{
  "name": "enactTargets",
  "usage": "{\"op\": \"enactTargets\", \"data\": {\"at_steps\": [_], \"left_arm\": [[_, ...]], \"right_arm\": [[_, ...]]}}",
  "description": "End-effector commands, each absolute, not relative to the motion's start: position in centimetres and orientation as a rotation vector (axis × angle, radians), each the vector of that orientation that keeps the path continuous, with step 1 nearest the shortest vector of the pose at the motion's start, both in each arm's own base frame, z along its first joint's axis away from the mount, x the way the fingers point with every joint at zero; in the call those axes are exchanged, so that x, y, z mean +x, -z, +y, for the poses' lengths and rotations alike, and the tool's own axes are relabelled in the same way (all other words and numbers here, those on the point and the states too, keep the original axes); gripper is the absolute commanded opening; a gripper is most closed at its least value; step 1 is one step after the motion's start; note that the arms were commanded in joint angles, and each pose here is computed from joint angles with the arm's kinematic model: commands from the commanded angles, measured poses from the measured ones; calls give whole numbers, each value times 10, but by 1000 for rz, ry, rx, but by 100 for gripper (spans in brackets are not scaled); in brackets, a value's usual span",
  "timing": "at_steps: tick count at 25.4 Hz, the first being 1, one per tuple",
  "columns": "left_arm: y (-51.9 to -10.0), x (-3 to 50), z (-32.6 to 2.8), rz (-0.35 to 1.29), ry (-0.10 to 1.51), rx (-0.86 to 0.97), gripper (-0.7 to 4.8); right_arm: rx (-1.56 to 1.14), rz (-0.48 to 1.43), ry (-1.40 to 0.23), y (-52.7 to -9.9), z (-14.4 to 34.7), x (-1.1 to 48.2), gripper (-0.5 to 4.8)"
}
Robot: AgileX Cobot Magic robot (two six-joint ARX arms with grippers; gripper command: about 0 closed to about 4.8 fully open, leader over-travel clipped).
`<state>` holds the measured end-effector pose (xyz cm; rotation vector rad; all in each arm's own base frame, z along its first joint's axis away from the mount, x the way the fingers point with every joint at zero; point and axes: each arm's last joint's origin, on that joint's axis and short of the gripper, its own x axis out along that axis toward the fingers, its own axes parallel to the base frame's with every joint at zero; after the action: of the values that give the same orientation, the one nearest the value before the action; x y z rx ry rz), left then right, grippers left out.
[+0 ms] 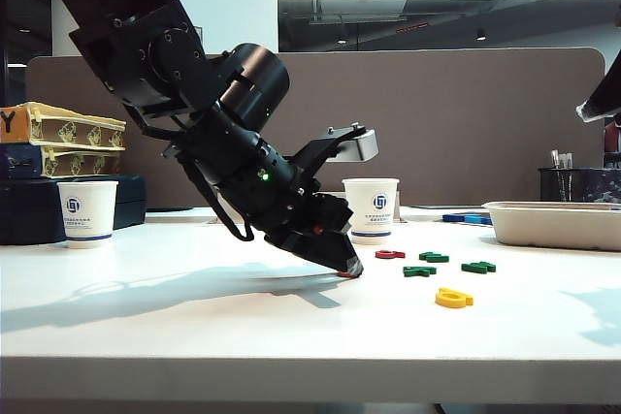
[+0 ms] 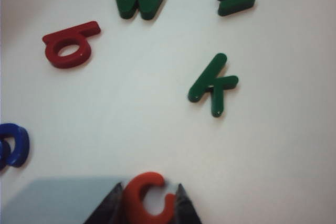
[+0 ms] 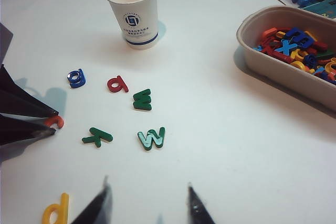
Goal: Pick up the letter "c" and put it in the paper cup.
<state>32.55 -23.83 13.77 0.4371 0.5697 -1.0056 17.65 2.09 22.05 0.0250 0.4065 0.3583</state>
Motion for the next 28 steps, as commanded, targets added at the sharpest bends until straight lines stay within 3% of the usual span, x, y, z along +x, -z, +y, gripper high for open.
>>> {"op": "enactTargets", "data": {"at_steps": [1,18,28], "left_arm": [[-135,325,-238,600,990,450,88],[-139,327,-239,590,966,454,88],[-187,351,-255,479,955,436,88]], "right_arm": [[20,388,-357,-223,21,177,180],[15,387,-357,-223,21,177,180],[4,389,-348,-223,23,177,180]]}}
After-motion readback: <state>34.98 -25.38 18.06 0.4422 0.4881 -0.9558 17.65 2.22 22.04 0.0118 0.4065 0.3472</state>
